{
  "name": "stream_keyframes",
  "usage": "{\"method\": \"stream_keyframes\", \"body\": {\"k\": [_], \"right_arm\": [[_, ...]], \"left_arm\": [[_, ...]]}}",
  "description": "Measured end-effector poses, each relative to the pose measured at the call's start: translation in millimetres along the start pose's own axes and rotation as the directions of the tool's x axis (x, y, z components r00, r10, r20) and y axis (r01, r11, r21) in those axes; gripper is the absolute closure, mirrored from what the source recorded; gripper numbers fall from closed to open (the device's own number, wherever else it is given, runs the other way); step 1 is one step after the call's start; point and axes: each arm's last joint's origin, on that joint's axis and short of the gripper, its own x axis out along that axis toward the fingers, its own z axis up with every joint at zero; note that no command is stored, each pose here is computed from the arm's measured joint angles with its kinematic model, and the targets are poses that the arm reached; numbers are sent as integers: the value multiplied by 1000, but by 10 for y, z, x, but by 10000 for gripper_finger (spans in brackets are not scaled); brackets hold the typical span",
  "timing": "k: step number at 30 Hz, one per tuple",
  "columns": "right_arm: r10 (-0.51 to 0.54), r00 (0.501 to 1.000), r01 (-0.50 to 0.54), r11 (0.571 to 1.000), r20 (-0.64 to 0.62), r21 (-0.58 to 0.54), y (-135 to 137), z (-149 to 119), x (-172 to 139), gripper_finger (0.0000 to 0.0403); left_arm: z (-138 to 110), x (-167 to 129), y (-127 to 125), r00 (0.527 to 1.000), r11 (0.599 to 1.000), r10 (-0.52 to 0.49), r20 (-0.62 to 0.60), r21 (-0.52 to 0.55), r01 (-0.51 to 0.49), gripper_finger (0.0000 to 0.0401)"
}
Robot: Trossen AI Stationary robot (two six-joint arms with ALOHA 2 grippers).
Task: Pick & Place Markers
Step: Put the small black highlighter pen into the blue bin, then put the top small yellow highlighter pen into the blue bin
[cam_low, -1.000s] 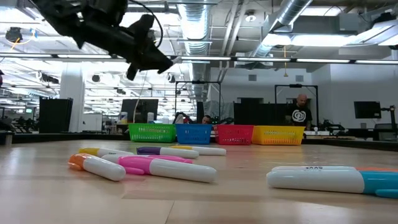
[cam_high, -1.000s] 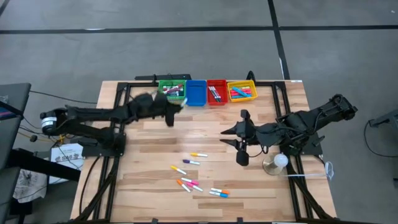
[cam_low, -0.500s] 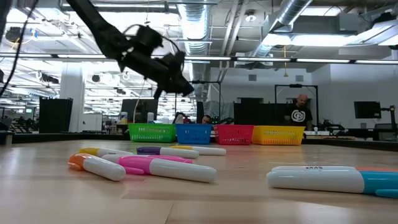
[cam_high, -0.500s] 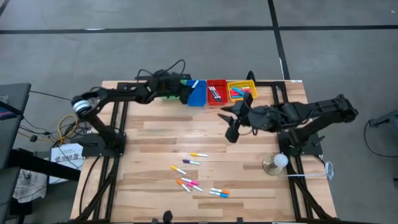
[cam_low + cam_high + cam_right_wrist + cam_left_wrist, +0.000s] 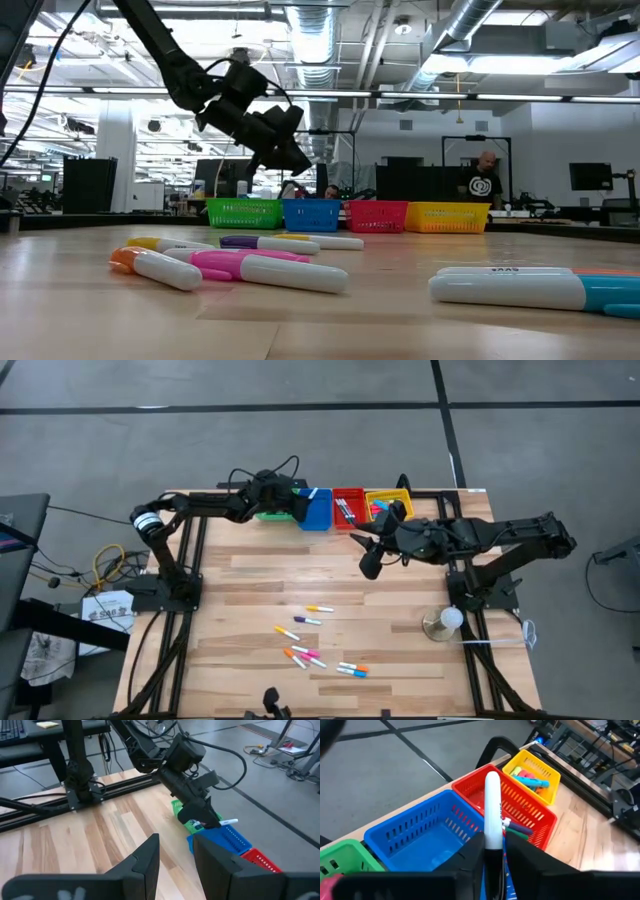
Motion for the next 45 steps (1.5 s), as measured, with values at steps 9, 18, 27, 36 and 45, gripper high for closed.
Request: {"method": "stream_keyframes", "body": {"k": [9, 18, 27, 36, 45], "right_arm": [[7, 1000, -7, 1000, -1, -1, 7, -1, -5, 295], [138, 990, -138, 990, -40, -1, 52, -20, 4, 295], [225, 932, -262, 960, -285, -98, 519, -404, 465, 295], [233, 886, -316, 936, -401, -153, 1223, -1007, 1015, 295], [141, 829, -280, 942, -541, -185, 1429, -1583, 1436, 268]], "left_arm": [[-7, 0, -56, 999, 999, -34, -10, 18, 35, 253], [316, -422, -334, 971, 970, -237, 17, 51, 236, 227], [413, -1523, -1193, 916, 909, -396, 60, 165, 382, 248], [-490, -2212, -1811, 849, 847, -528, -12, 67, 528, 252], [-1208, -2482, -2113, 829, 824, -553, -78, 90, 559, 252]]}}
